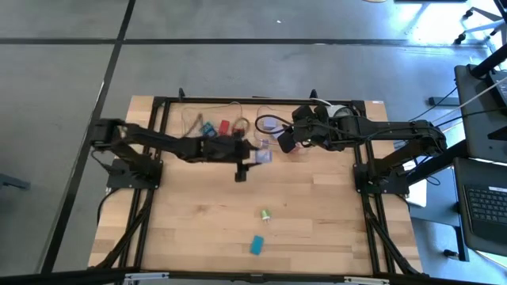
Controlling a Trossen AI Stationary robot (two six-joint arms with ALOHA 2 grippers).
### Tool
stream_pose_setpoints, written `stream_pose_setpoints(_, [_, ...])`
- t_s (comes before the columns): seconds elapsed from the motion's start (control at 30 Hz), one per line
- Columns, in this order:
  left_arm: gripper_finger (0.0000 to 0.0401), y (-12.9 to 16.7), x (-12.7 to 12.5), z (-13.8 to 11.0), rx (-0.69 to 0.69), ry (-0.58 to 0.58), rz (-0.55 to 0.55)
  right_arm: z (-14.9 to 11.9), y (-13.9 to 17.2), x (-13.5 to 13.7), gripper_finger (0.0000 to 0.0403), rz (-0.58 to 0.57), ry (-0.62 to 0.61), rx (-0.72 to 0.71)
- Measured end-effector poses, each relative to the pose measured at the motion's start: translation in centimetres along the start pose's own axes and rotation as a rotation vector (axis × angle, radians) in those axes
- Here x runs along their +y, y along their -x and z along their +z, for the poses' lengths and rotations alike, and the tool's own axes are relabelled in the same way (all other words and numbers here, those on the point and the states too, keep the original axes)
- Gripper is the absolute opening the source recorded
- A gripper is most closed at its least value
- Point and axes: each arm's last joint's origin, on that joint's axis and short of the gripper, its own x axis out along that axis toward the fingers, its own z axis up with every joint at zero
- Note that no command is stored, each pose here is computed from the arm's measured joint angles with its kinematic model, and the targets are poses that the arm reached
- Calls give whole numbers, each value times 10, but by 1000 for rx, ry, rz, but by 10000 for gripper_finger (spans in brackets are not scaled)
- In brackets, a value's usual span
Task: Pick & Place Office items
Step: Put the purple charger adapter into the right transparent bin
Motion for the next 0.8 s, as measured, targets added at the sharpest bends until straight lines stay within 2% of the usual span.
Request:
stream_pose_setpoints(0.13, [216, 41, 12, 37, -173, -46, 80, 0, 0, 0, 217, -7, -7, -3])
stream_pose_setpoints(0.27, [216, 87, 23, 66, -358, -32, 151, 0, 0, -1, 217, -16, -17, -6])
stream_pose_setpoints(0.47, [216, 141, 32, 90, -598, 0, 129, 0, 0, -1, 217, -24, -17, -12])
stream_pose_setpoints(0.67, [216, 165, 36, 104, -806, 43, 92, 0, 0, -1, 217, -40, -27, -23])
stream_pose_setpoints(0.8, [216, 164, 35, 105, -817, 18, 73, 0, 0, -1, 217, -39, -36, -23])
